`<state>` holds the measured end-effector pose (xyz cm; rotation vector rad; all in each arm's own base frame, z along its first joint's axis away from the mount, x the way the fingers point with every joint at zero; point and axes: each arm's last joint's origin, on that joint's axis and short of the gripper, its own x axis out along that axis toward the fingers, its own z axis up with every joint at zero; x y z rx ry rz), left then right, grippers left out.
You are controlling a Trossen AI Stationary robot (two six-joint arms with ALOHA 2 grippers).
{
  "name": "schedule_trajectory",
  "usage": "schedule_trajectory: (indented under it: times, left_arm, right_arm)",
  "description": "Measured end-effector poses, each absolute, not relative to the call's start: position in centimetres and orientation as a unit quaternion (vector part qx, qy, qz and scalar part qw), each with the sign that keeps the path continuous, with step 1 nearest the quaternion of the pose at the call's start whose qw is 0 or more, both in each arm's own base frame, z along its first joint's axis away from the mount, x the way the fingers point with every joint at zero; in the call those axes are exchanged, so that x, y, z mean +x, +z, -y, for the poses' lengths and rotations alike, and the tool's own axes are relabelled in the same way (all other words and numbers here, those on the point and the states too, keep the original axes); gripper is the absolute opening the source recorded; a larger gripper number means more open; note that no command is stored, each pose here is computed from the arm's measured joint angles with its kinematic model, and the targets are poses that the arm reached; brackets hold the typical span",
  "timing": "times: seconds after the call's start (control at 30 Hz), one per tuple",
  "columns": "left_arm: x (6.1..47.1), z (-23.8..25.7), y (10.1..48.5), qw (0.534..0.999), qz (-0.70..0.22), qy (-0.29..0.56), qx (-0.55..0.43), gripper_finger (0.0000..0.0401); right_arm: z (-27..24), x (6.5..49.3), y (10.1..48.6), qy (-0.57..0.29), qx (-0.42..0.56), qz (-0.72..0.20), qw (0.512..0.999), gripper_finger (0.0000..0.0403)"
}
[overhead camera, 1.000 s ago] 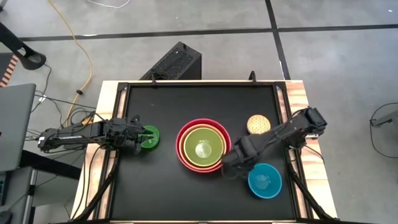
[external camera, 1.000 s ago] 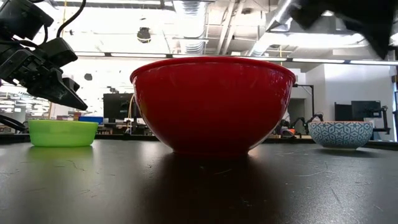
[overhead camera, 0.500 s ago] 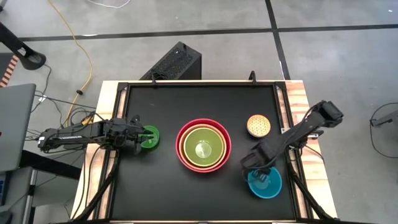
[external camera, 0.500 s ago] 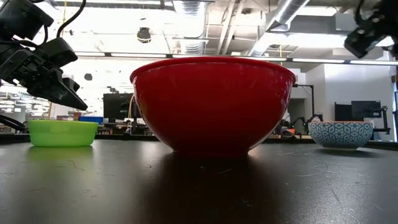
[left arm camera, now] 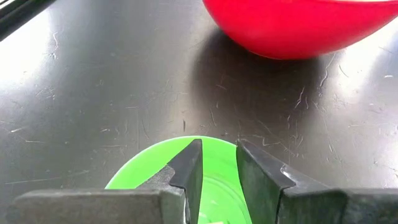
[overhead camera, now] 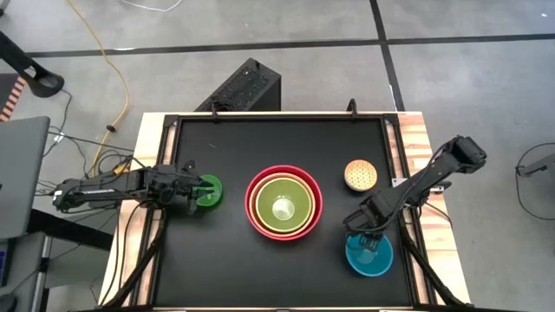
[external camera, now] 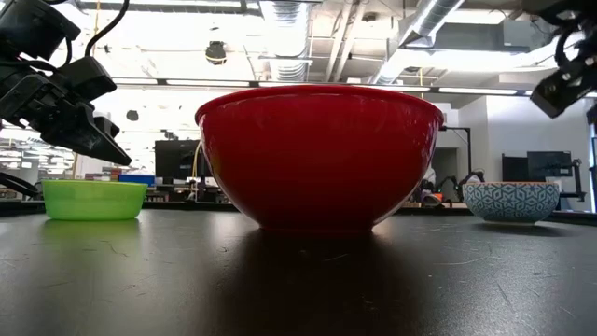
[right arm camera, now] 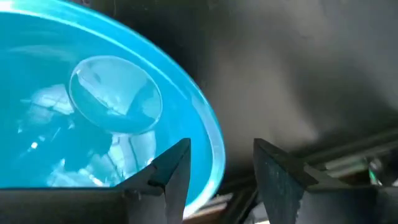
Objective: Nest bowls inside each other
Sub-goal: Stack the blue bowl on top of the light green bowl
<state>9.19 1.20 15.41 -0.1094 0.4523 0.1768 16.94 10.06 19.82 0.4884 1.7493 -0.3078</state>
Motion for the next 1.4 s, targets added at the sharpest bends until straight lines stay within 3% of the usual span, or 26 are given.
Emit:
schedule_trajectory:
  times: [0.17, 0.27, 0.57, 0.87, 1.13, 1.4]
  left_arm:
    - [9.2, -1.2, 15.4, 0.969, -0.224, 0.088, -0.054, 0.0087]
    - [9.2, -1.2, 15.4, 0.969, -0.224, 0.088, -0.054, 0.0087]
    - [9.2, -1.2, 15.4, 0.969, -0.224, 0.088, -0.054, 0.0087]
    - [9.2, -1.2, 15.4, 0.969, -0.224, 0.087, -0.054, 0.0087]
    - [9.2, -1.2, 15.4, 0.969, -0.224, 0.087, -0.054, 0.0087]
    - [9.2, -1.2, 15.4, 0.969, -0.224, 0.087, -0.054, 0.0087]
  right_arm:
    - [-9.9, 16.9, 18.7, -0.124, 0.206, -0.749, 0.617, 0.0184]
    - [-9.8, 16.9, 18.3, -0.122, 0.209, -0.746, 0.620, 0.0163]
    - [-9.8, 17.6, 18.7, -0.080, 0.236, -0.730, 0.636, 0.0017]
    - [-8.0, 17.7, 23.6, -0.103, 0.312, -0.685, 0.650, 0.0012]
    - [-6.0, 18.3, 31.1, -0.107, 0.417, -0.572, 0.698, 0.0012]
    - [-4.3, 21.3, 35.5, -0.148, 0.409, -0.471, 0.768, 0.0012]
